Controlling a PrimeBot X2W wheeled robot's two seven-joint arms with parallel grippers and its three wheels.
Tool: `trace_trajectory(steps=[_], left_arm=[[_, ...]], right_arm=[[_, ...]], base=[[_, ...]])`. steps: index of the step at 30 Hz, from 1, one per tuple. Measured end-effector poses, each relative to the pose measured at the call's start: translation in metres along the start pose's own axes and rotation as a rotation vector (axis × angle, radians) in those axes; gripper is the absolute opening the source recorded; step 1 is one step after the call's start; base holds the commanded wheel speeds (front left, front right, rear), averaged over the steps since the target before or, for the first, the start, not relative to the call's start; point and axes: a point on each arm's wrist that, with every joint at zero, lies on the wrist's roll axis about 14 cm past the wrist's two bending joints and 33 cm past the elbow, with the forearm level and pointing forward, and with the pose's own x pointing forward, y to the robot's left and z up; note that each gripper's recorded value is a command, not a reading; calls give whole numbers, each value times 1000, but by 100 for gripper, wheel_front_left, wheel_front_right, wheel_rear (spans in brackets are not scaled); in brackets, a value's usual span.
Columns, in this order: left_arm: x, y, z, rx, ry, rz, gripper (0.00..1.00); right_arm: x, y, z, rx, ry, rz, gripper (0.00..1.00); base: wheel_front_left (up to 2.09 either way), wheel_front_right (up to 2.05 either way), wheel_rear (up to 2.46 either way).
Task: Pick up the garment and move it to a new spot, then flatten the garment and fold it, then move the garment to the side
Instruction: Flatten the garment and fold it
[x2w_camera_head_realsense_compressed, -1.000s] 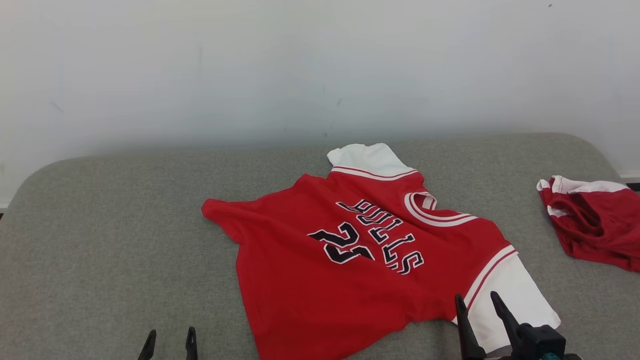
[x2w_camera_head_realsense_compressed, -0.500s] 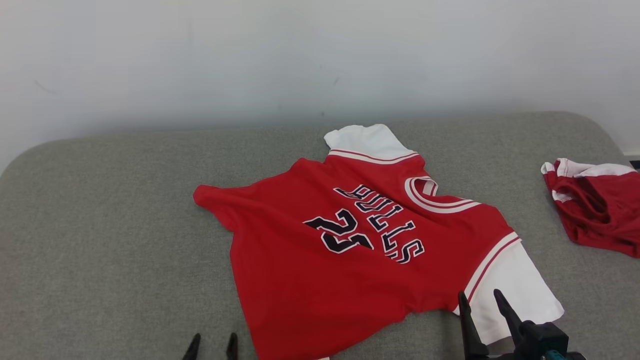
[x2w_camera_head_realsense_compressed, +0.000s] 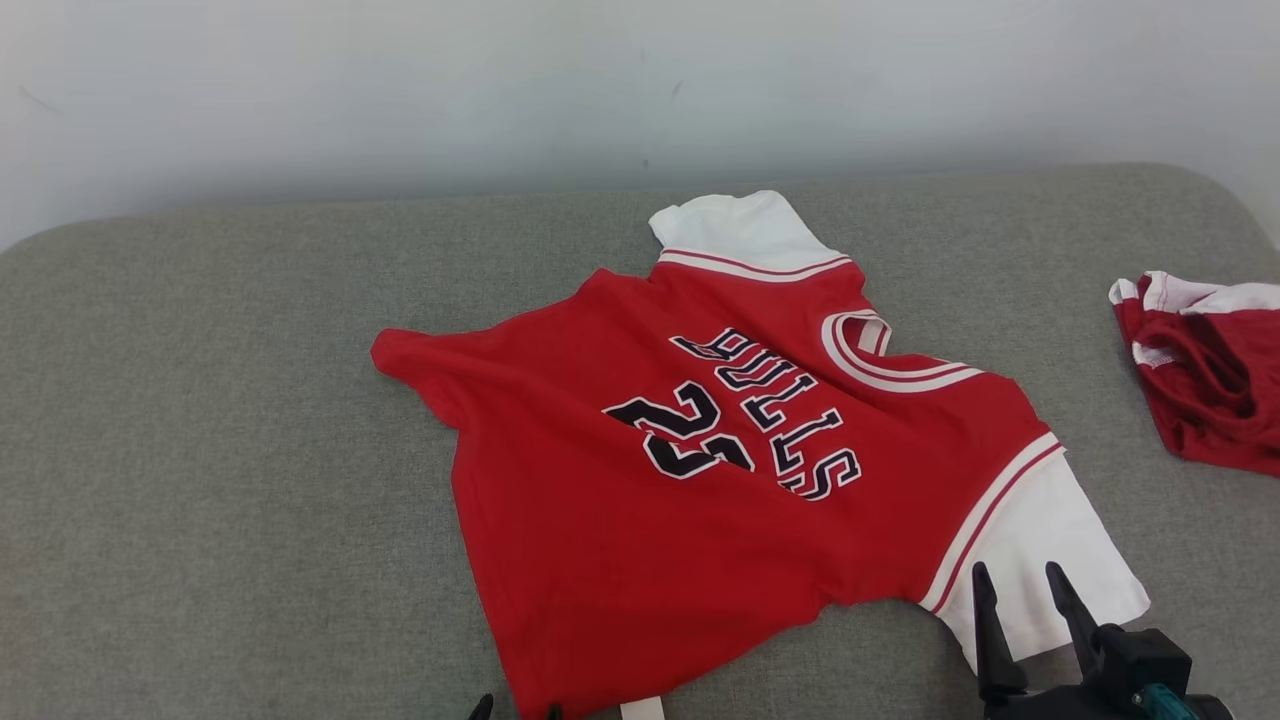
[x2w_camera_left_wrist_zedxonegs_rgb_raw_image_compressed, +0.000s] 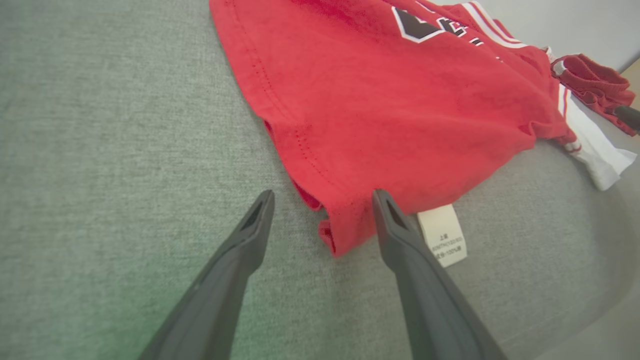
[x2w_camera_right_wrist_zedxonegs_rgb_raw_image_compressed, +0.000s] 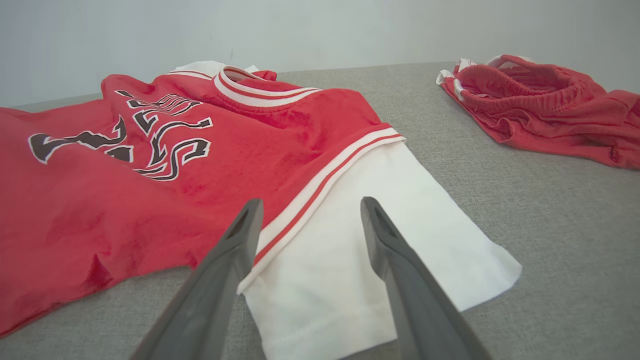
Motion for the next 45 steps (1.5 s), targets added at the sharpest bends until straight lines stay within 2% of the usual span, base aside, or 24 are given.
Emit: trace_trajectory(steps=[5,18,19,20,21,22,25,34,42,45], left_arm=[[0,1,-11,-31,36,6,100],[4,-23,-8,-79,28,-59,98],[4,-22,-9,-81,28,-57,87],[4,-22,-9,-81,30,-55,57],[5,-20,-9,-72,32,-51,39],[5,-18,-9,-58,34,-49,2],[7,-14,-9,-39,37,-42,0],[6,26,18,-45,-52,77,0],[-9,68,34,12,-94,188,0],[-11,74,34,18,-96,208,0]], right_arm=[[6,-1,1,-1,-2,-2,100],[15,5,3,-15,-4,23,100],[15,5,3,-16,-4,23,100],[15,5,3,-16,-4,23,100],[15,5,4,-16,-5,22,100],[16,4,4,-16,-6,21,100],[16,3,4,-17,-7,17,100],[11,-8,6,-14,-10,-13,100],[-6,-18,-17,-17,58,-39,100],[-11,-17,-25,-16,86,-39,100]], base=[[0,0,0],[0,0,0],[0,0,0],[0,0,0],[0,0,0],[0,0,0],[0,0,0],[0,0,0],[0,0,0],[0,0,0]])
